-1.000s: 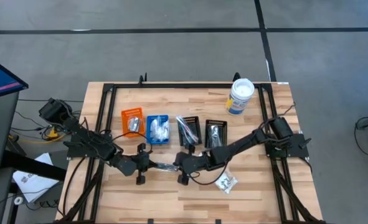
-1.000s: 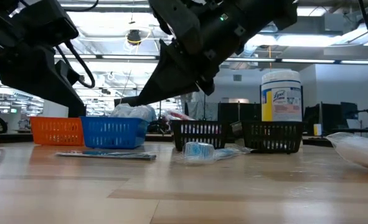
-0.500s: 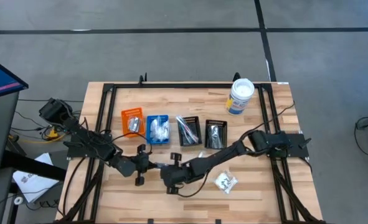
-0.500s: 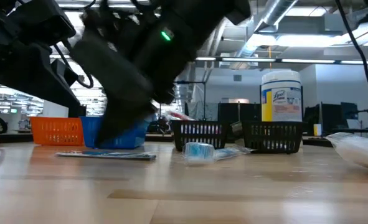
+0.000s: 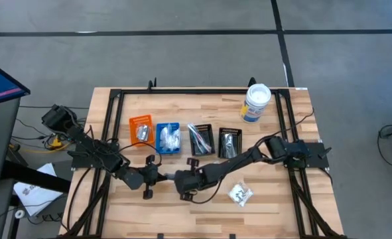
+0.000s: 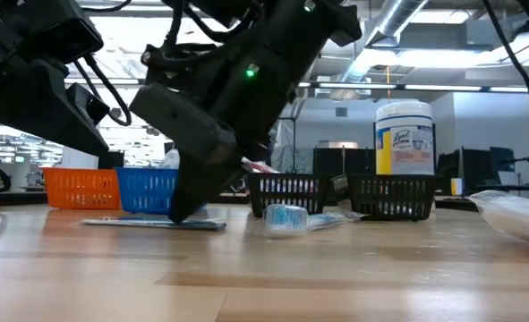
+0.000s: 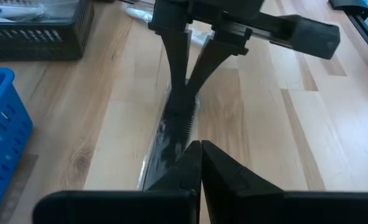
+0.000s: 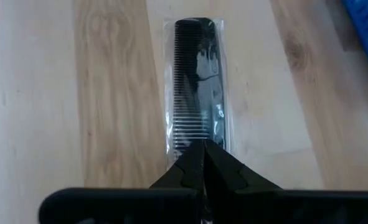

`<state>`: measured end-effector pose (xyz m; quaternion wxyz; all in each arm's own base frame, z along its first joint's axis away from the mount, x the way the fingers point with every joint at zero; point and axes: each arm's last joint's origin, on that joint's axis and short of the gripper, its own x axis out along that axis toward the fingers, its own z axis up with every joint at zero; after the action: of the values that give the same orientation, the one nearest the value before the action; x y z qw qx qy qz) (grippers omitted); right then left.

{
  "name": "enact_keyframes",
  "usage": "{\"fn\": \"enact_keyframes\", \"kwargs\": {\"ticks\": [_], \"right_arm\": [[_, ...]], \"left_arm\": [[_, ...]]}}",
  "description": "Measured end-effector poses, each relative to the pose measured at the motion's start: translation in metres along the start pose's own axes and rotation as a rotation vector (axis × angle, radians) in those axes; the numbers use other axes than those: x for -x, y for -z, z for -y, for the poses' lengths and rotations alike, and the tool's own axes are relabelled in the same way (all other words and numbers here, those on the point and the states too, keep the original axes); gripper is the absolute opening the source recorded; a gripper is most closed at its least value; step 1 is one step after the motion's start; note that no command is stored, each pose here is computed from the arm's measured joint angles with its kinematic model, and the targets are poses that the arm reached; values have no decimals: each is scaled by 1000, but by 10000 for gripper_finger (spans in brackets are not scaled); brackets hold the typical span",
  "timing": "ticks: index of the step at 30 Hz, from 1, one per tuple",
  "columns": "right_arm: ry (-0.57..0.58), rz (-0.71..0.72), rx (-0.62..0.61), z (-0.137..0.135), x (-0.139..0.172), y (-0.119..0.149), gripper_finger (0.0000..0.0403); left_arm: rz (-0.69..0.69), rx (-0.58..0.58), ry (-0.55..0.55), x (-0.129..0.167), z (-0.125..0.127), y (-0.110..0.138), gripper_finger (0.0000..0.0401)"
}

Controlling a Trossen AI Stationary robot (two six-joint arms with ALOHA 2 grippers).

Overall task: Pick & Place Travel size toiletries
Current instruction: Put the black comb into the right black bin

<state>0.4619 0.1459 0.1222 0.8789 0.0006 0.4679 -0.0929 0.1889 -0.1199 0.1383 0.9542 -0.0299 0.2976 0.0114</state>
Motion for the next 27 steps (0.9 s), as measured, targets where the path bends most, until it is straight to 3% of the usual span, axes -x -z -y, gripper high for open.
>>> {"fn": "enact_keyframes", "kwargs": {"ticks": [11, 20, 23, 27], "right_arm": [[24, -81, 3, 0, 0, 16, 0], [149, -94, 46, -4, 37, 21, 0], [205, -56, 24, -2, 58, 23, 0], [246, -60, -26, 10, 62, 39, 0]], "left_arm": [[3, 3, -2, 0, 0, 0, 1], [2, 4, -2, 0, 0, 0, 1], [3, 4, -1, 0, 0, 0, 1], [3, 4, -1, 0, 0, 0, 1]]}}
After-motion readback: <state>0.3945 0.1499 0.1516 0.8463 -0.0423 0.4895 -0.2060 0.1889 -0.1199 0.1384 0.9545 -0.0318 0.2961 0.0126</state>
